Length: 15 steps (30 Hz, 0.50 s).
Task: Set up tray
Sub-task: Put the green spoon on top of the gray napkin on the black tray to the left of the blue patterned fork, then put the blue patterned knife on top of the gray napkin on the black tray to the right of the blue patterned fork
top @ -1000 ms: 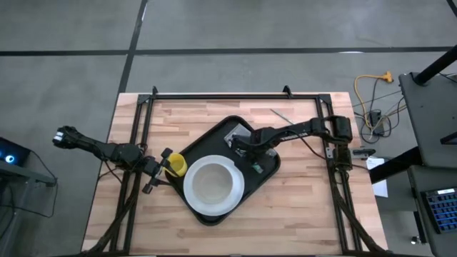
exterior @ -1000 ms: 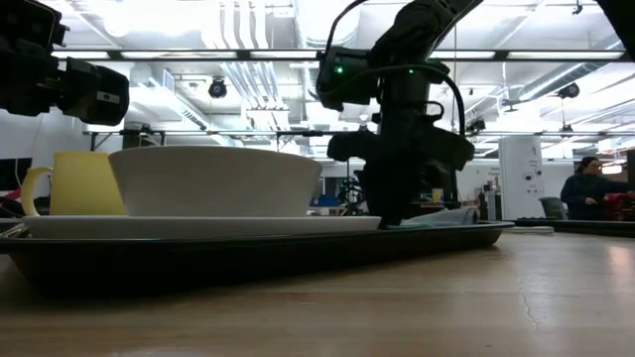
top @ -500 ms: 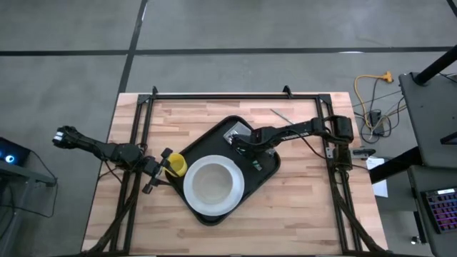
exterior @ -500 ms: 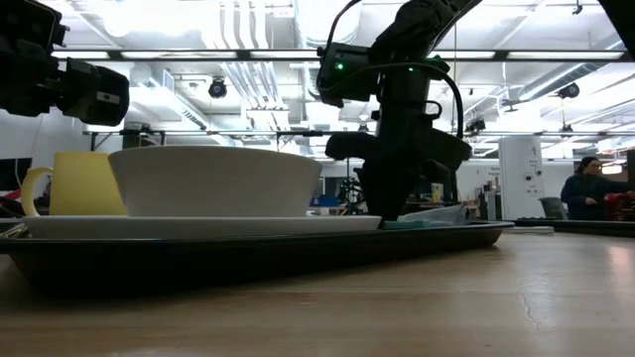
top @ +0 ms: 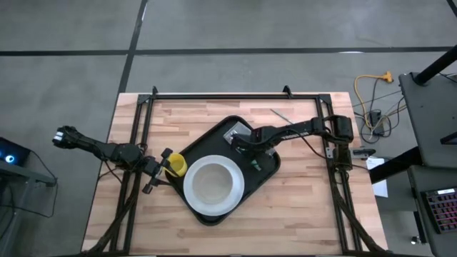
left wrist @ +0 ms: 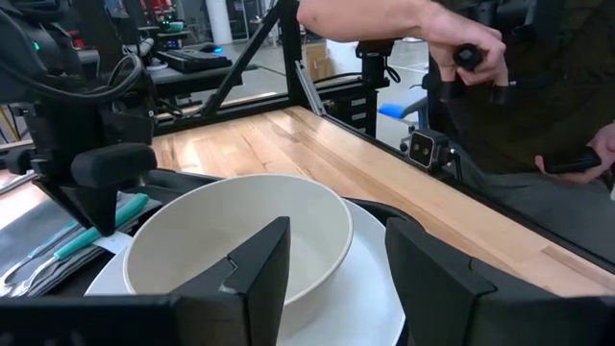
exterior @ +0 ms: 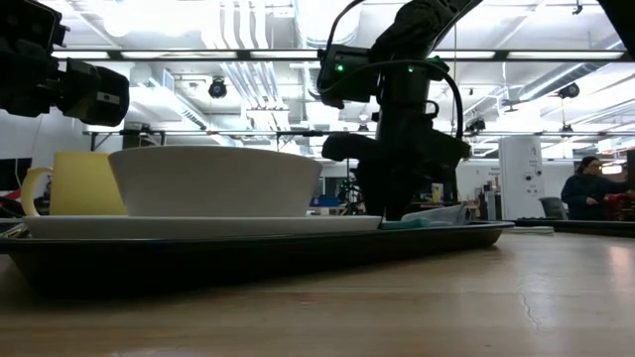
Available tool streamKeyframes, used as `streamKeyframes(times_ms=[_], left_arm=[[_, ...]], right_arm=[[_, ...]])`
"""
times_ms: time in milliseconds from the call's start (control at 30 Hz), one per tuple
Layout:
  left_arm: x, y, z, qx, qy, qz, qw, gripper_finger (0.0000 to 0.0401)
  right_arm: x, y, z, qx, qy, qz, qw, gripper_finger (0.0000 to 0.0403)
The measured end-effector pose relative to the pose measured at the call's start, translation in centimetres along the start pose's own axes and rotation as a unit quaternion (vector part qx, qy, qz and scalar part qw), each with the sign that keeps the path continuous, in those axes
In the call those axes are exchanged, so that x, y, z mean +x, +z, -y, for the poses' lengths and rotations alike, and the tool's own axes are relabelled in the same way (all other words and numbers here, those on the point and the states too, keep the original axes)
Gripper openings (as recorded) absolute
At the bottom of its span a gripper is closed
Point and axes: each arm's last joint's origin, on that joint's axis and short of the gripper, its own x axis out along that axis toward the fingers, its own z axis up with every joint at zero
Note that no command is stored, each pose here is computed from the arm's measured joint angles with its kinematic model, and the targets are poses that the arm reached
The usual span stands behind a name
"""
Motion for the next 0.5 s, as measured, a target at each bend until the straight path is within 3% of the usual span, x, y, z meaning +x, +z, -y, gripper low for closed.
streamKeyframes(times_ms=[500], left_arm=[[0.0, 0.0, 0.0, 0.000, 0.000, 0.000, 1.000, 0.0159]], right_arm=[[-1.1, -0.6, 0.5, 0.006, 0.031, -0.057, 0.998, 0.0195]])
